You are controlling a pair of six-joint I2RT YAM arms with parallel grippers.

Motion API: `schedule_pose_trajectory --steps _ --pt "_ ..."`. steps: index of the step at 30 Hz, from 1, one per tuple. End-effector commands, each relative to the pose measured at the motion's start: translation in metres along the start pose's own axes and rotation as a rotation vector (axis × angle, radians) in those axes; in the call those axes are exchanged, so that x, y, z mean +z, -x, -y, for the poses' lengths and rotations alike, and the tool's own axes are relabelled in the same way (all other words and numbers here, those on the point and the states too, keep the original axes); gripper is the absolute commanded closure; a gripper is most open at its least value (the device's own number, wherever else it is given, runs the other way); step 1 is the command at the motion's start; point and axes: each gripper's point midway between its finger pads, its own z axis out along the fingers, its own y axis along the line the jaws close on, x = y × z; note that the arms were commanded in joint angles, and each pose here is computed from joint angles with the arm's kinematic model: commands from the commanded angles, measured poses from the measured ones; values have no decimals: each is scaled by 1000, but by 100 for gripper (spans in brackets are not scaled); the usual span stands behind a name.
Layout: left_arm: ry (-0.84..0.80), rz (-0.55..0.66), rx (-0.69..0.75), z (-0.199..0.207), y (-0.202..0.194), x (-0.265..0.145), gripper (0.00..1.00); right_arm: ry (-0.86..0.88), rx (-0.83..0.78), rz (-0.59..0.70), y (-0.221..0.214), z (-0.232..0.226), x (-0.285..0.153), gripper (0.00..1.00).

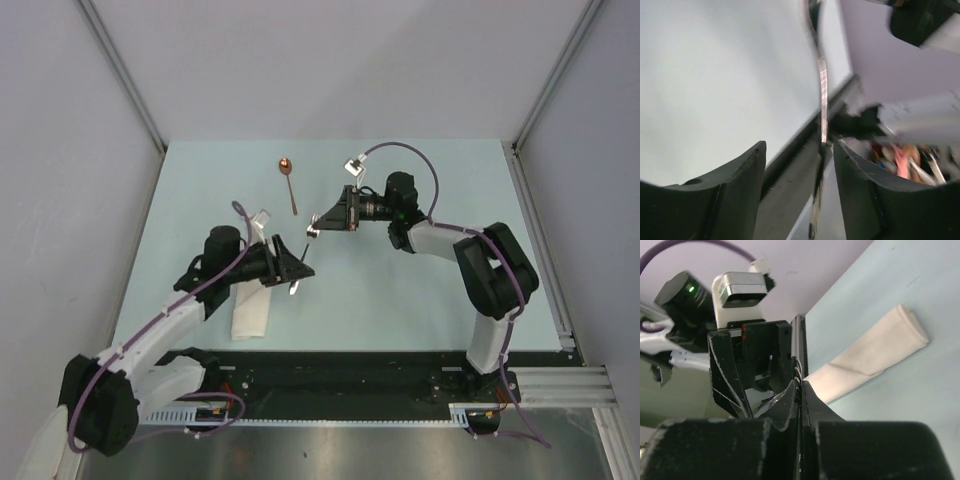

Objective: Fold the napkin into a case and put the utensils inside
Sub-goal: Pass from the left arm to the right, then stuff the fork at the center of the board.

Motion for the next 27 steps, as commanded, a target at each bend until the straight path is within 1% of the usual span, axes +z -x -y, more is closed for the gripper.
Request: schedule_pose_trajectory --steps 1,2,4,5,6,7,8,9,11,12,15,17,19,20,22,27 --pt "575 298 -12 -87 28 -59 36 0 -69 91 33 7 26 100" --pt "635 375 -45 -91 28 -79 35 -23 -68 106 37 17 31 100" --pt "736 482 -75 -106 30 -102 41 -41 -87 109 38 32 43 100" --pt "755 492 -112 -110 23 -108 45 -60 -96 115 41 39 47 100" --pt "732 518 -105 -106 23 -111 57 -70 -108 109 44 49 56 100" --pt "738 510 -110 -111 17 -111 64 -89 -118 78 37 58 63 100" --pt "749 507 -125 -115 13 -112 72 -94 -120 67 35 63 67 100" --pt "775 484 -142 -121 5 -114 84 -94 -123 58 34 67 72 100" --pt "800 453 -182 -130 -7 -113 92 -93 -142 40 33 77 82 100" --pt "812 438 -196 -134 -12 -113 100 -103 -147 35 32 82 85 100" --pt "834 417 -250 -144 -24 -111 100 -114 -151 3 29 95 93 100" --pt "850 420 -269 -146 -26 -112 100 -112 -167 -10 30 100 99 100" --pt "878 414 -284 -151 -29 -113 100 -134 -152 -48 22 112 102 100" --pt "889 414 -291 -153 -29 -114 100 -129 -190 -56 24 111 107 100" --pt "927 402 -320 -161 -35 -114 100 -149 -183 -80 19 117 109 100" --pt "935 366 -354 -172 -45 -107 100 -171 -196 -114 14 133 114 100"
